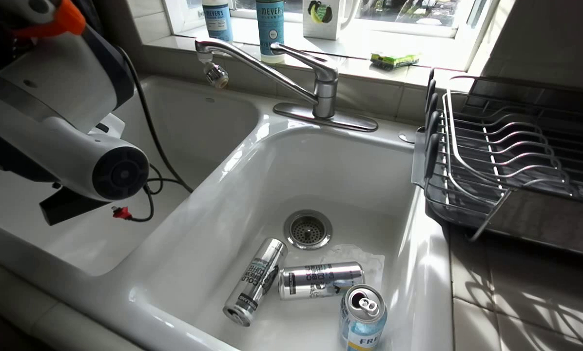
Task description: Remove the water bottle from the sink on the left and put it on the left side of the counter.
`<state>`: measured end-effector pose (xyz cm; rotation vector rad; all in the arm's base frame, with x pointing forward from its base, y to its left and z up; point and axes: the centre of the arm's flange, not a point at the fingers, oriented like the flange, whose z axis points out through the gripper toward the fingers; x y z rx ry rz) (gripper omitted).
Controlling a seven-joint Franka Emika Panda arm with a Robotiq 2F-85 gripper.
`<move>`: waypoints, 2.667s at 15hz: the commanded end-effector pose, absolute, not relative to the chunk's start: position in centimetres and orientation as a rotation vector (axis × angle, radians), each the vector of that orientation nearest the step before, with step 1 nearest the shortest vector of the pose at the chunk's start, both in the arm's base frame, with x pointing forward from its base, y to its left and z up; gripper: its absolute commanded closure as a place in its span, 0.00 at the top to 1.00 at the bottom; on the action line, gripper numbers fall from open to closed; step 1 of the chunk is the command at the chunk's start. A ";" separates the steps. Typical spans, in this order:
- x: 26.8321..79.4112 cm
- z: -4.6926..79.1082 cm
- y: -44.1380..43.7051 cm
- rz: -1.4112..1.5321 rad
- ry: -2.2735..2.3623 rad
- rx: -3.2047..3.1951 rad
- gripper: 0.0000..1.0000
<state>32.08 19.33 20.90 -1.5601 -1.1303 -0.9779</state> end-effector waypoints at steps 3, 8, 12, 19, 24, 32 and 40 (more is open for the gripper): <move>29.2 21.4 18.6 -0.997 -1.097 -1.535 0.78; 29.3 21.7 18.8 -1.009 -1.086 -1.514 0.88; 29.5 22.2 19.0 -1.028 -1.084 -1.492 1.00; 29.4 22.2 18.9 -1.032 -1.076 -1.487 0.49; 29.8 22.6 18.7 -1.048 -1.058 -1.494 0.11; 32.1 28.4 20.1 -1.131 -1.121 -1.524 0.08; 35.2 36.5 23.1 -1.106 -1.328 -1.765 0.08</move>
